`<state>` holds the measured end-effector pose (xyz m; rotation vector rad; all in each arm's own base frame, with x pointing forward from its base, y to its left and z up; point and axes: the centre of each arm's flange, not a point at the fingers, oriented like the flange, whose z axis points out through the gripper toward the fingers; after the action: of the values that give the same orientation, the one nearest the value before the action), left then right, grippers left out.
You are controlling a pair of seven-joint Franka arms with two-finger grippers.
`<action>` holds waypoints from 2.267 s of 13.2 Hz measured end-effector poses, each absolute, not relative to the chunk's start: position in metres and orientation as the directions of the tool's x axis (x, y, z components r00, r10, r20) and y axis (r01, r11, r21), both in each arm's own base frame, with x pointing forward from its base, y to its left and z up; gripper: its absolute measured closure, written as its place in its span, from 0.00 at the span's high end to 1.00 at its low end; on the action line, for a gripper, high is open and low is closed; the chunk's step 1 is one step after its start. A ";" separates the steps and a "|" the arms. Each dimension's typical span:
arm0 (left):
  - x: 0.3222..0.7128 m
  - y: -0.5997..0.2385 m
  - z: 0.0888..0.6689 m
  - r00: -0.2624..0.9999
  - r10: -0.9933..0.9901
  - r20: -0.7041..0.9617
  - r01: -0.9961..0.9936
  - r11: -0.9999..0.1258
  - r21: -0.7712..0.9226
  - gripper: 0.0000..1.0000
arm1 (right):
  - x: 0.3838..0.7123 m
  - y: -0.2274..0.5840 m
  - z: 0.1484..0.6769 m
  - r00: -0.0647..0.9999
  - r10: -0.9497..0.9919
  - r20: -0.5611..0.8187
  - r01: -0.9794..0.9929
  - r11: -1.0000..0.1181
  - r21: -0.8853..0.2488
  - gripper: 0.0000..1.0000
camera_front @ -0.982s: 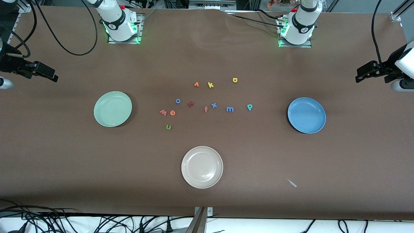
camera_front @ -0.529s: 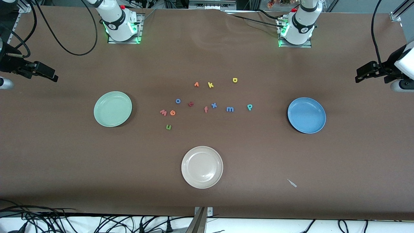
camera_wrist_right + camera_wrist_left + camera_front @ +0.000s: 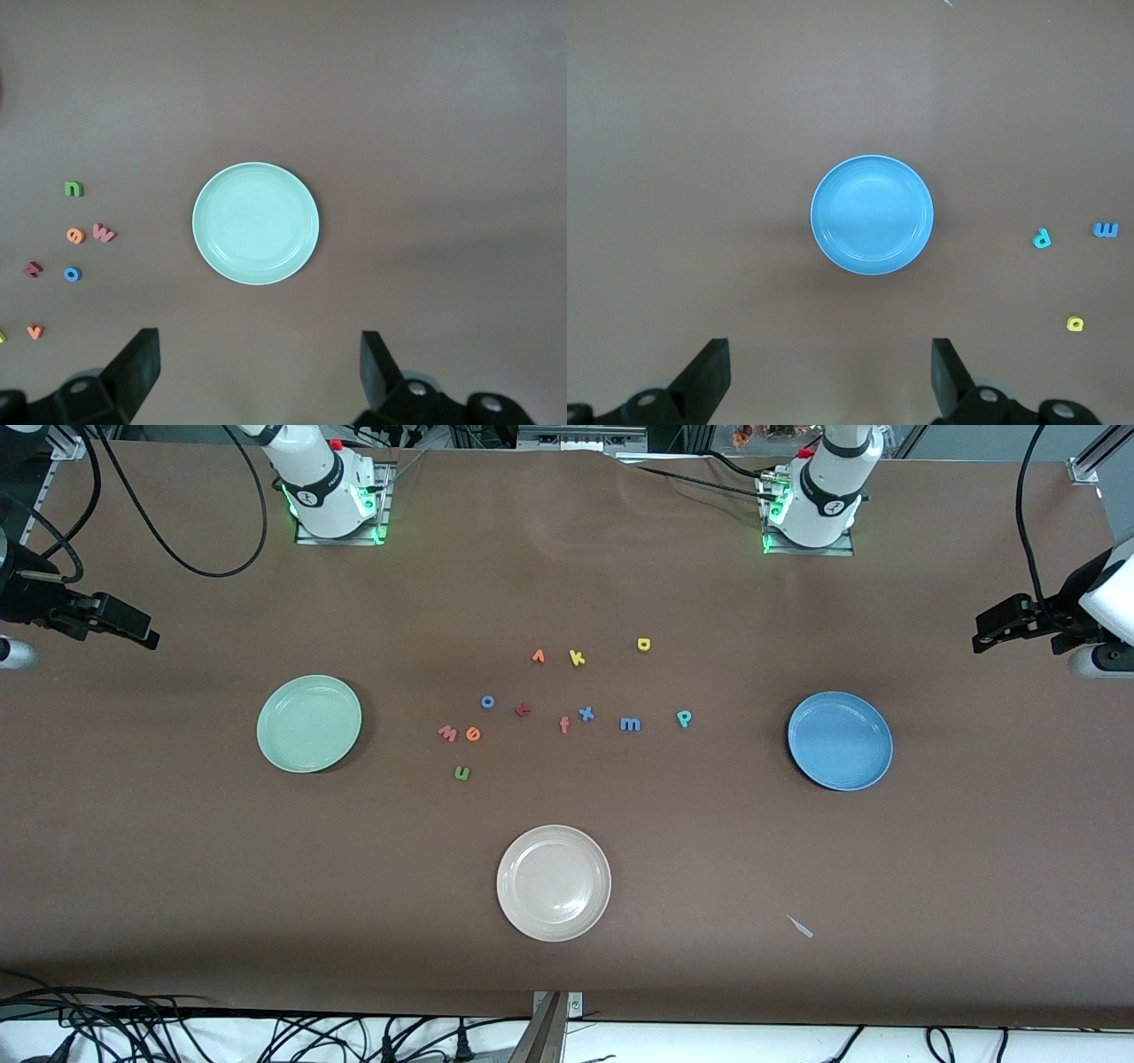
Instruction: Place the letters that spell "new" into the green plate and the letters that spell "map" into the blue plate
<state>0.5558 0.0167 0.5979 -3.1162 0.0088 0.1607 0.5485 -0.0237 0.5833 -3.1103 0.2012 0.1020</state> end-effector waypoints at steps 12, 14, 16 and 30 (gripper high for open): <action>0.556 0.015 0.598 0.995 -0.008 -0.103 -0.011 -1.000 -0.021 1.00 | 0.549 -0.024 0.583 0.990 -0.128 -0.067 -0.129 -0.991 -0.019 1.00; 0.556 0.014 0.598 0.995 -0.009 -0.103 -0.011 -1.000 -0.021 1.00 | 0.549 -0.024 0.583 0.990 -0.128 -0.067 -0.129 -0.991 -0.019 1.00; 0.556 0.014 0.598 0.995 -0.009 -0.103 -0.011 -1.000 -0.021 1.00 | 0.549 -0.024 0.583 0.990 -0.128 -0.067 -0.129 -0.991 -0.019 1.00; 0.558 0.014 0.593 0.995 -0.010 -0.101 -0.012 -1.000 -0.021 1.00 | 0.549 -0.024 0.583 0.990 -0.128 -0.067 -0.129 -0.991 -0.019 1.00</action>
<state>0.5577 0.0141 0.5932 -3.1165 0.0171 0.1576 0.5485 -0.0237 0.5833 -3.1103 0.2011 0.1021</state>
